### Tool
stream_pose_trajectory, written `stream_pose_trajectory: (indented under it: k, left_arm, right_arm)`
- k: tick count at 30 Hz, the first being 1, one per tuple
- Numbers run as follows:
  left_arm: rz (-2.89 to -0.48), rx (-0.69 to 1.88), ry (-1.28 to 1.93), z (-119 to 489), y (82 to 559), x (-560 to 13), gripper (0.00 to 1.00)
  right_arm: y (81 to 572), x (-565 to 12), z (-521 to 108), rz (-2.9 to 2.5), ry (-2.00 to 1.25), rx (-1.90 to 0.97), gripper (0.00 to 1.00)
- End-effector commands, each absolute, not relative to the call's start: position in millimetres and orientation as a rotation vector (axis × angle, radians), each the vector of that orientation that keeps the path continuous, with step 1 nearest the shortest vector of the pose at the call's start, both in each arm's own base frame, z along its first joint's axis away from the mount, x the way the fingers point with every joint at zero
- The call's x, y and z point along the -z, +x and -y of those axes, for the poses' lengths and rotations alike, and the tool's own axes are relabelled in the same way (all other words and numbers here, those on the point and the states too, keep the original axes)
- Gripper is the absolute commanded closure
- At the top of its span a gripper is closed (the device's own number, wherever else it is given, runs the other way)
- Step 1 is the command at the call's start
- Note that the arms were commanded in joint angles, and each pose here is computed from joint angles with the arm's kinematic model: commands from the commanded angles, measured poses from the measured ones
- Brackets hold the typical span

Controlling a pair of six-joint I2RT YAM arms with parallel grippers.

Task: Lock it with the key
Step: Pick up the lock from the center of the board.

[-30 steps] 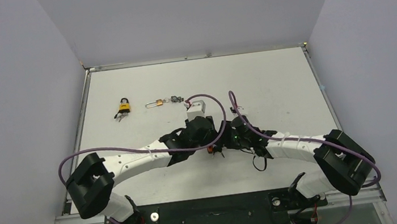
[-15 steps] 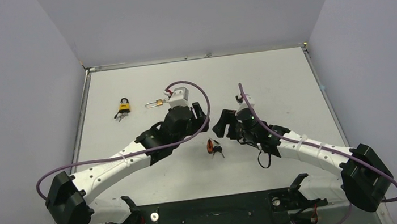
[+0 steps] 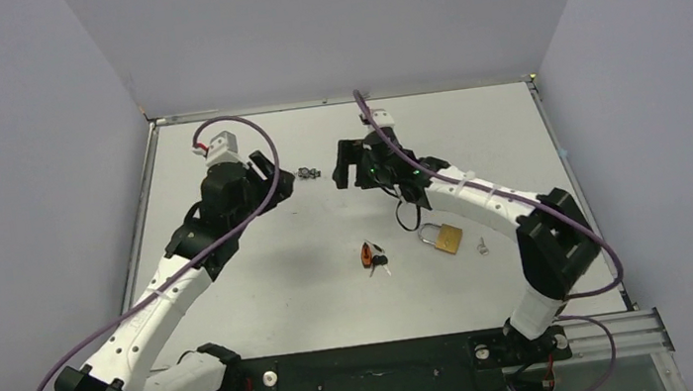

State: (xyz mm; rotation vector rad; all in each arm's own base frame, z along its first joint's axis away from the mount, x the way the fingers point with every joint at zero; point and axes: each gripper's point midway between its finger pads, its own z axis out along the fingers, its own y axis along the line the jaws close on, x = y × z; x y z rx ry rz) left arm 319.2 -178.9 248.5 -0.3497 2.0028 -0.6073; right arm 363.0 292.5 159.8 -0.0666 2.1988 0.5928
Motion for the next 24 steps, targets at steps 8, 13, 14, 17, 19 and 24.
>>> stream_pose_trajectory:
  k: [8,13,14,17,19,24]
  left_arm:
    - [-2.024,0.601,-0.761,122,383,-217,0.43]
    - [-2.036,0.614,-0.895,114,399,-187,0.43]
    - [-2.044,0.62,-0.901,114,400,-183,0.43]
    - [-2.071,0.626,-0.923,111,398,-173,0.43]
    - [-2.077,0.636,-0.934,110,395,-170,0.43]
    - [-2.078,0.661,-0.927,108,387,-176,0.43]
  right_arm:
    - [440,-138,-345,-2.224,-0.205,-0.569,0.16]
    - [472,-122,-368,-2.233,-0.245,-0.553,0.16]
    - [476,-121,-371,-2.233,-0.25,-0.558,0.16]
    - [492,-108,-385,-2.242,-0.263,-0.565,0.2]
    - [498,-101,-396,-2.251,-0.278,-0.593,0.22]
    - [512,-84,-419,-2.253,-0.266,-0.665,0.26]
